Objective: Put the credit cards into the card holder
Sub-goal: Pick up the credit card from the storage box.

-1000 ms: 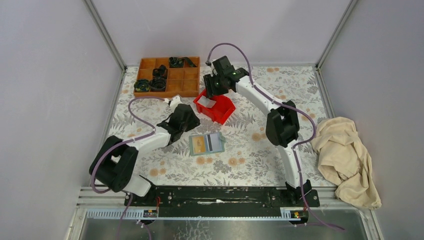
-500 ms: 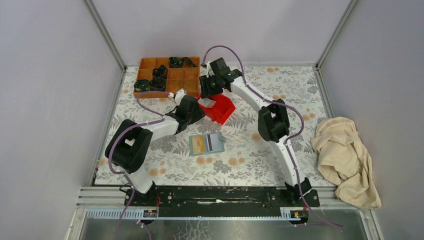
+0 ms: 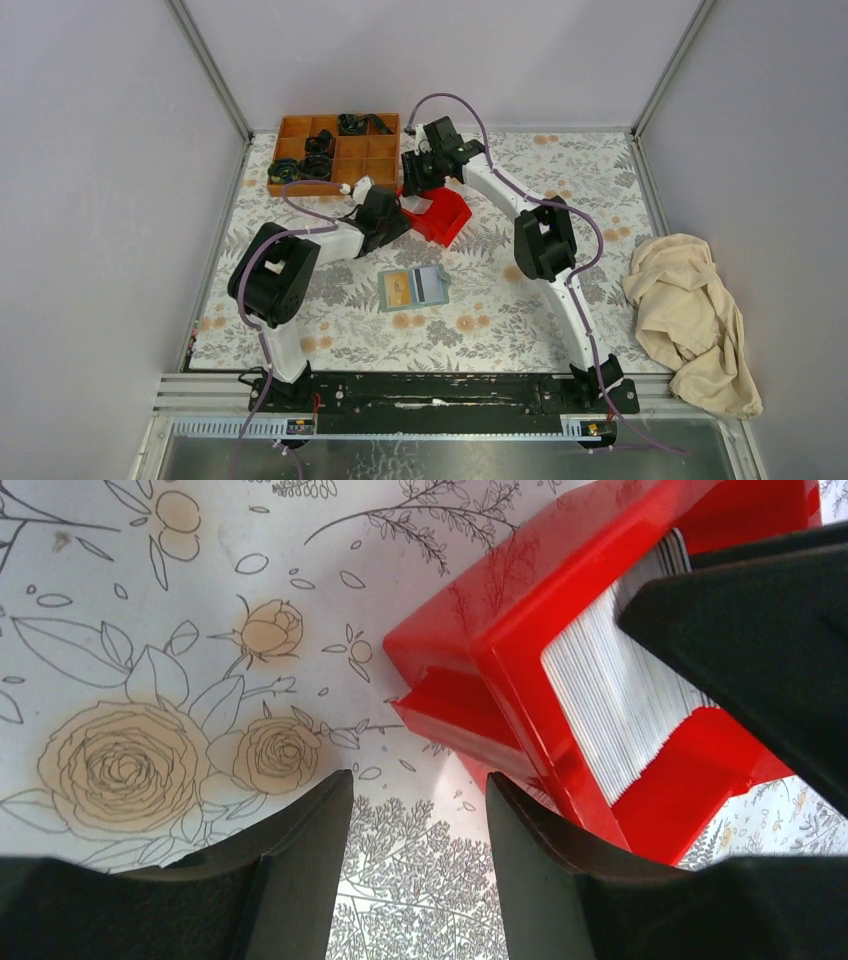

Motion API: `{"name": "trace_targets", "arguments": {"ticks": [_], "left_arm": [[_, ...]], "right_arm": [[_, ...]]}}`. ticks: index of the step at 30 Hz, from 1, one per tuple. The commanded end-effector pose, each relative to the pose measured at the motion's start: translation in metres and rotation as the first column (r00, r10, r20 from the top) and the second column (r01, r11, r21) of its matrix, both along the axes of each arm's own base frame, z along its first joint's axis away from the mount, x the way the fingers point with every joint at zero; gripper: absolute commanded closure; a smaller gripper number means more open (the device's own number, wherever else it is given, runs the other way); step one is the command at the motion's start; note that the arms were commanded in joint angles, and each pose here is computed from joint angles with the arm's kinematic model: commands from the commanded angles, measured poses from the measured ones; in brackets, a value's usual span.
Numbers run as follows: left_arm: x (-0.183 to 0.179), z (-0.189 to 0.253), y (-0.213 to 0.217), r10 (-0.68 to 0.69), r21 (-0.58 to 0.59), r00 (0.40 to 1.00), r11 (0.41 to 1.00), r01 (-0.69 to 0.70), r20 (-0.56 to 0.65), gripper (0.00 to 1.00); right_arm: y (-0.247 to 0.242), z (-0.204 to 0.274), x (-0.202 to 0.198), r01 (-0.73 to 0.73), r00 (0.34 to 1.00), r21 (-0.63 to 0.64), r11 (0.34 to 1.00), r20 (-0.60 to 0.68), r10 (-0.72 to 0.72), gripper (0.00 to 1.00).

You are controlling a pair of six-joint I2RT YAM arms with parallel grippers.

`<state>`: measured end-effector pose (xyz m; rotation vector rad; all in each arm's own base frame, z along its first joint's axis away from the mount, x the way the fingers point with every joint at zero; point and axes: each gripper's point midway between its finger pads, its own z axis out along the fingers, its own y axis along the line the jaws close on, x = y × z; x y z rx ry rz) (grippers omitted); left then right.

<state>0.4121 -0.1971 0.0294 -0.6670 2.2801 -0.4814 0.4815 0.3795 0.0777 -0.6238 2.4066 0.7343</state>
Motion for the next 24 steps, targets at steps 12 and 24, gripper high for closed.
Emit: {"name": "trace_targets", "arguments": {"ticks": [12,24], "left_arm": [[0.024,0.009,0.005,0.036,-0.059,0.999,0.998,-0.034,0.026,0.4],[0.037,0.018,0.004,0.032,-0.064,0.998,0.998,-0.029,0.045,0.4]], "right_arm": [[0.006,0.02,-0.017,-0.027,1.0,0.015,1.0,-0.007,0.027,0.56],[0.012,0.049,-0.025,-0.032,0.999,0.042,0.999,0.023,0.031,0.6]]}}
